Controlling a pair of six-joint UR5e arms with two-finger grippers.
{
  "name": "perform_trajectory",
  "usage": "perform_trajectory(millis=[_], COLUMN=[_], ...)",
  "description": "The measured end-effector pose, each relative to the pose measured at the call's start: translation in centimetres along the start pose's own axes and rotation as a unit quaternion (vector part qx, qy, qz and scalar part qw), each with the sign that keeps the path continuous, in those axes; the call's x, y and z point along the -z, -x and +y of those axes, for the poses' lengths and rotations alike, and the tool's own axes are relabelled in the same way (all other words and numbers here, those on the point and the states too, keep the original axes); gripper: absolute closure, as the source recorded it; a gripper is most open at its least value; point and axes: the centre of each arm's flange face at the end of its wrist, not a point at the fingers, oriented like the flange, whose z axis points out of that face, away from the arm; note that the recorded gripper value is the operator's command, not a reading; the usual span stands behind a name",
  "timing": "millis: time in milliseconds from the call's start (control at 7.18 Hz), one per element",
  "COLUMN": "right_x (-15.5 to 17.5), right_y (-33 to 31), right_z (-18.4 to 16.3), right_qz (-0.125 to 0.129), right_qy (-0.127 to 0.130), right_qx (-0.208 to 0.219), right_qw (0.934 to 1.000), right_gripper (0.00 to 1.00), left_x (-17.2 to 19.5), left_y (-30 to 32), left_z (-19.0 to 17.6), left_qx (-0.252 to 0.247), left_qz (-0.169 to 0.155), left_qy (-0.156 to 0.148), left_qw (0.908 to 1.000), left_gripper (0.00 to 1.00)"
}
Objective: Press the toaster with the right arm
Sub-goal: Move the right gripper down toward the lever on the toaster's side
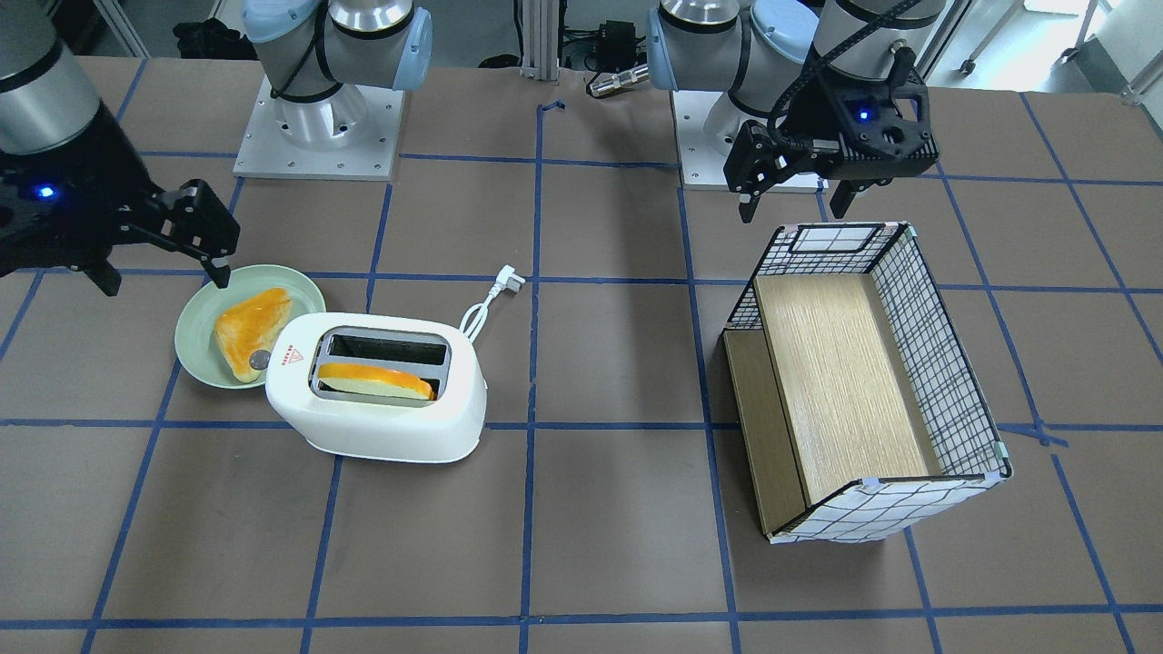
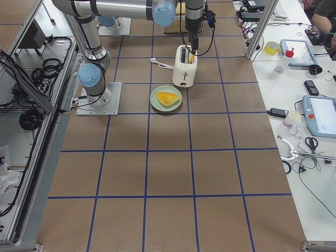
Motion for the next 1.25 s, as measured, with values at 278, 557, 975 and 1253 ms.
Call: perform_trajectory(millis=[278, 557, 975, 1253], right_x=[-2.2, -5.1, -9.0, -12.1], right_y=[-3.0, -4.2, -6.2, -6.4], right_z=[-0.7, -1.5, -2.1, -1.0], right_qz=[-0.035, -0.077, -0.149, -0.194], right_qy=[0.009, 0.021, 0.034, 0.048], right_qx=[0.0, 0.0, -0.004, -0.012], right_qw=[0.9993, 0.9968, 0.9882, 0.9797], right_gripper=[0.59, 0.79, 0.93, 1.0], left_x=[0.0, 0.0, 0.0, 0.0], left_y=[0.0, 0.0, 0.0, 0.0], left_z=[0.0, 0.0, 0.0, 0.0], left_qx=[0.0, 0.0, 0.0, 0.0], left_qz=[0.0, 0.0, 0.0, 0.0], left_qy=[0.0, 0.0, 0.0, 0.0], left_qw=[1.0, 1.0, 1.0, 1.0], left_gripper=[0.0, 0.0, 0.0, 0.0])
